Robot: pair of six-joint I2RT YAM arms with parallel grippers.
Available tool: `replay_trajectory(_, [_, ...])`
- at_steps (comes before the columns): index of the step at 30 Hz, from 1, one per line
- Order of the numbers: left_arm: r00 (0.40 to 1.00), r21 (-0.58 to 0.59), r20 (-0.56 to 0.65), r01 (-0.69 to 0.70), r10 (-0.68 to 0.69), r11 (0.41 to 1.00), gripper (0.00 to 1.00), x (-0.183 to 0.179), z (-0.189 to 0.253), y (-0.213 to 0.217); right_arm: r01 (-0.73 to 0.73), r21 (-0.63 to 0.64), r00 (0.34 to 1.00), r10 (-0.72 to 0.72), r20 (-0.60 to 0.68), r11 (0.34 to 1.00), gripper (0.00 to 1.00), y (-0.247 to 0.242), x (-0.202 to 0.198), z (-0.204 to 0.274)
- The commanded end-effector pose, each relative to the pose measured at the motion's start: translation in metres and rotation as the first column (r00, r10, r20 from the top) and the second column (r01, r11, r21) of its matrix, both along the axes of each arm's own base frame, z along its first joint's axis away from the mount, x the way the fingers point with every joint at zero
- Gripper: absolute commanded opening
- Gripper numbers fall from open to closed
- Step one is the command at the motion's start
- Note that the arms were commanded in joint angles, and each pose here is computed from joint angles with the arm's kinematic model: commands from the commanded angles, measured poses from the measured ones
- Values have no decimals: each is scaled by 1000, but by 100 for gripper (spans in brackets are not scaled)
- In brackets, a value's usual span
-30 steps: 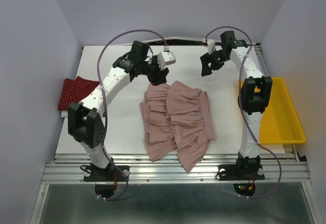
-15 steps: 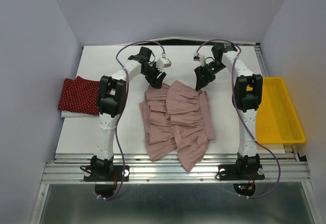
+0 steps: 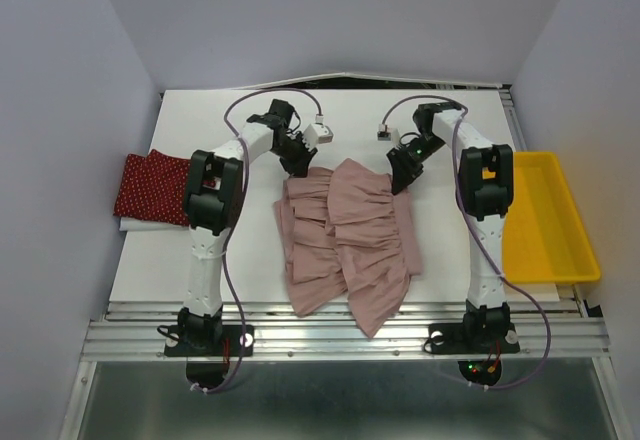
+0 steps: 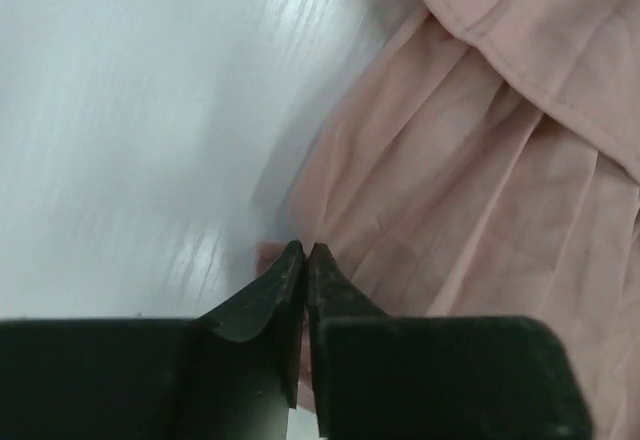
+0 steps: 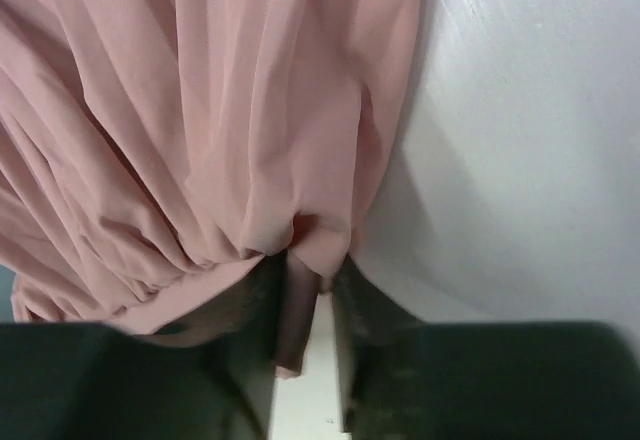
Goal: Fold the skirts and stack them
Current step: Fold the skirt
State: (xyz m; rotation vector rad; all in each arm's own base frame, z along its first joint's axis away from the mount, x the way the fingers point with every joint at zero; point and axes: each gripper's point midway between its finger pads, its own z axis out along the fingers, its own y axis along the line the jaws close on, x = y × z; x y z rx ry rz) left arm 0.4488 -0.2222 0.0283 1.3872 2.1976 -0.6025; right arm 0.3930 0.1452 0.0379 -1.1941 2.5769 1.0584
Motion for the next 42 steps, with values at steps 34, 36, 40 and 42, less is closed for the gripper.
replay_trajectory(34, [961,44,259,91,-99,995,0,-139,148,67,-436,-164,261,299,918,885,1,18,-43,89])
replay_trajectory(36, [965,69,247,80,-94,994,0,-148,127,63,-458,-176,274,327,904,871,1,23,-60,72])
replay_trajectory(40, [981,164,181,35,-65,986,0,-164,61,70,-451,-215,278,364,889,867,1,28,-68,44])
replay_trajectory(42, [981,193,189,-4,-33,981,0,-155,44,73,-454,-241,267,389,882,858,2,32,-71,30])
